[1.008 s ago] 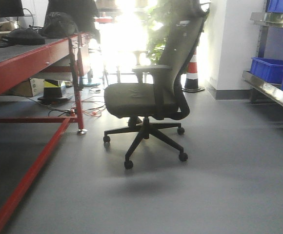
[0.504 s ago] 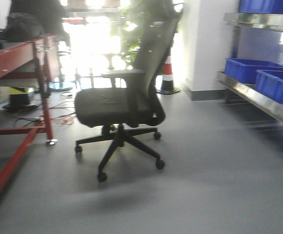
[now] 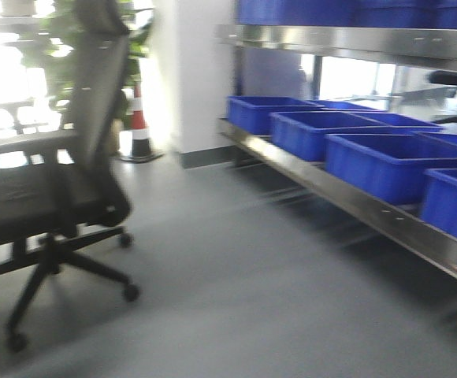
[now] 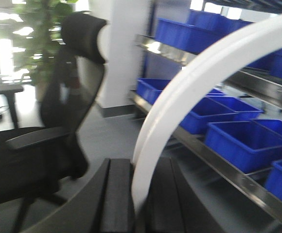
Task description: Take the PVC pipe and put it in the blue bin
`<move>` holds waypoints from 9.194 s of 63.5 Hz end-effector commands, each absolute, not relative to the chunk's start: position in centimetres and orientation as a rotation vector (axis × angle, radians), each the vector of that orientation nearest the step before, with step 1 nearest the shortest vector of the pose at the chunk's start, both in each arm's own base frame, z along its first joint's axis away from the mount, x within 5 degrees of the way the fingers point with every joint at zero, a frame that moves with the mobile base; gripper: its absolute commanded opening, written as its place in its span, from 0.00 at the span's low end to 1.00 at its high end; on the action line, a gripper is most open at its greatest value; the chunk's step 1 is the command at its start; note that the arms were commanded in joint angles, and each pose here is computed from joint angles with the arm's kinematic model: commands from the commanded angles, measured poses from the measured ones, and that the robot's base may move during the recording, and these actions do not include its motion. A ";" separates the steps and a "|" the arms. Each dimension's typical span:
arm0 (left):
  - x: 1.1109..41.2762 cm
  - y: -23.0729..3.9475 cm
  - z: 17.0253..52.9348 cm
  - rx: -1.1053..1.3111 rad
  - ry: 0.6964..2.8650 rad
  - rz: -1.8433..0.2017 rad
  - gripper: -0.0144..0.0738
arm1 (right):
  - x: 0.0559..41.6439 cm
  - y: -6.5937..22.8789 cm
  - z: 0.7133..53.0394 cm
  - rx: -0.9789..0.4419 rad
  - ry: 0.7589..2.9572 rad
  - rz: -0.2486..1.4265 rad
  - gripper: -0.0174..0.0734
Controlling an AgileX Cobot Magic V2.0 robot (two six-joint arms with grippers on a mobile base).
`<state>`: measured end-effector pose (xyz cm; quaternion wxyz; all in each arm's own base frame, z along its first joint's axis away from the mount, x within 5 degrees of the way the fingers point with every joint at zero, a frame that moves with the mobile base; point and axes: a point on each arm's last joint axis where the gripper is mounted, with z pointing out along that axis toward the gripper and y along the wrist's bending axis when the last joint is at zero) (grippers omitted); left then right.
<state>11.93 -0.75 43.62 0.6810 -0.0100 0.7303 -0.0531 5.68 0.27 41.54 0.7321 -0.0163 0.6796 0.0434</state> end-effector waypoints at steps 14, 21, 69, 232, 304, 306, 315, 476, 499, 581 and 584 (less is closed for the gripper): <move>11.8 -0.8 43.9 -0.019 1.613 -0.129 0.04 | 5.6 0.3 41.7 -0.045 1.468 0.082 0.01; 11.8 -0.8 43.9 -0.019 1.613 -0.129 0.04 | 5.6 0.3 41.7 -0.045 1.468 0.082 0.01; 11.8 -0.8 43.9 -0.018 1.613 -0.126 0.04 | 5.6 0.3 41.7 -0.045 1.470 0.081 0.01; 11.8 -0.8 43.9 -0.018 1.613 -0.126 0.04 | 5.6 0.3 41.7 -0.045 1.468 0.082 0.01; 13.1 -1.4 43.8 -0.069 1.620 -0.251 0.04 | 6.2 0.7 42.8 -0.029 1.354 0.164 0.01; 13.6 -1.8 43.8 -0.065 1.631 -0.305 0.04 | 6.9 0.9 42.9 -0.021 1.357 0.190 0.01; 16.1 -4.3 44.4 0.115 1.660 -0.373 0.04 | 10.9 1.9 42.7 -0.029 1.432 0.256 0.01; 22.4 -11.1 45.0 0.314 1.635 -0.477 0.04 | 18.8 6.6 43.0 -0.271 1.560 0.233 0.01; 14.9 -6.8 39.2 0.220 1.472 -0.447 0.04 | 11.7 4.2 39.1 -0.263 1.413 0.263 0.01; 13.2 -6.1 39.3 0.215 1.432 -0.454 0.04 | 9.8 2.5 37.5 -0.247 1.424 0.125 0.01; 13.2 -6.1 39.3 0.215 1.432 -0.454 0.04 | 9.5 2.0 36.6 -0.215 1.404 0.094 0.01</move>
